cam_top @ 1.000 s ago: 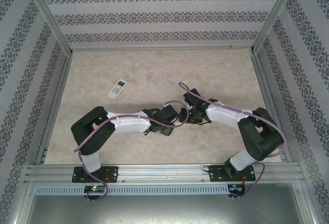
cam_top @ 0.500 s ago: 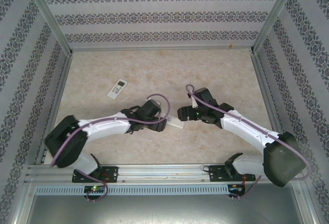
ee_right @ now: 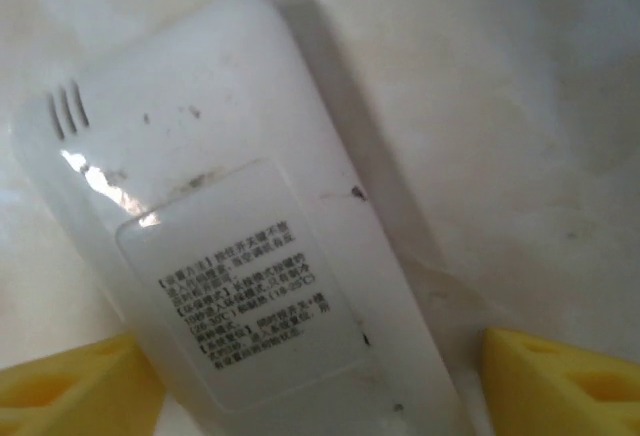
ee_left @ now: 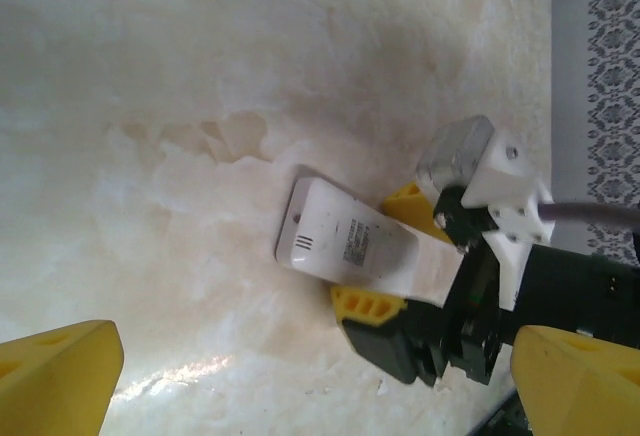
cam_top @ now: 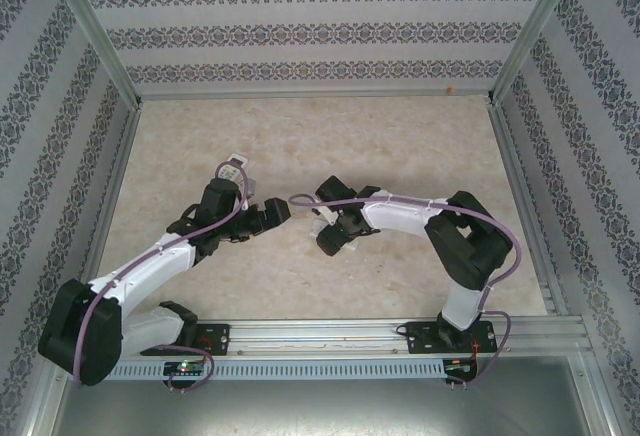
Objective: Load the batteries into the remote control
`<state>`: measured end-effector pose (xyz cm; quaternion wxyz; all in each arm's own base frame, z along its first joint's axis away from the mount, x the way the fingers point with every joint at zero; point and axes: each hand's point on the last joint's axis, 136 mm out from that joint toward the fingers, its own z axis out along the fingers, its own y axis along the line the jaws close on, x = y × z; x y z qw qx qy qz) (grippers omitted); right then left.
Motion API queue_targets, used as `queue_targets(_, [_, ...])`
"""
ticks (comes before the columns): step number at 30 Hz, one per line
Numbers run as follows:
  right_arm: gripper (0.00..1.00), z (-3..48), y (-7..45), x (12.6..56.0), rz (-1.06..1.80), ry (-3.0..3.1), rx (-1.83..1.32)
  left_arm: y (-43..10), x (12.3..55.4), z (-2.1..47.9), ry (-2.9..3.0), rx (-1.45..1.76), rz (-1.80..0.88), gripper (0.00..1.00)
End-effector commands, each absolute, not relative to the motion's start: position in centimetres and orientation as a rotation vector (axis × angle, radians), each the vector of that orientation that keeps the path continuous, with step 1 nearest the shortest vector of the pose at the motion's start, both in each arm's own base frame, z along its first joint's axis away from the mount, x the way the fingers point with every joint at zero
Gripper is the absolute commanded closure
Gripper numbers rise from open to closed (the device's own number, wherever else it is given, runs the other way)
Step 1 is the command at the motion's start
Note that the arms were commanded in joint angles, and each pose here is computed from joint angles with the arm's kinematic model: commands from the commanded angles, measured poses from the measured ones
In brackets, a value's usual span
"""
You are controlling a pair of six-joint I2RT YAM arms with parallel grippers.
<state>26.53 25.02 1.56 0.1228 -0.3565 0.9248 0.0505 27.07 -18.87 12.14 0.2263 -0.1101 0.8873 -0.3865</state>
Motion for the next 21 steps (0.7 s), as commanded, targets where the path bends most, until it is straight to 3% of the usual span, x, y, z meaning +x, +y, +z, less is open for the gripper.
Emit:
queue_targets(1, [0.35, 1.0, 24.2, 26.3, 0.027, 2.73, -1.084, -18.5, 26.6, 12.8, 2.426, -0.384, -1.13, 0.0])
queue_targets(6, [0.52, 0.5, 24.4, 26.2, -0.09, 2.713, -1.154, -18.0, 26.3, 12.8, 2.409, -0.514, -1.17, 0.01])
queue_targets(9, [0.57, 1.9, 25.7, 26.1, 0.027, 2.708, -1.084, -17.5, 26.4, 12.2, 2.407, -0.61, -1.16, 0.03])
queue_targets(15, [0.57, 7.7, 31.6, 24.7, 0.628, 2.635, -0.812, -18.2, 27.2, 12.5, 2.393, -0.639, -1.215, 0.07])
queue_targets(21, [0.56, 11.0, 35.3, 24.1, 0.963, 2.571, -0.65, -21.0, 27.9, 14.7, 2.36, -0.471, -1.403, 0.23])
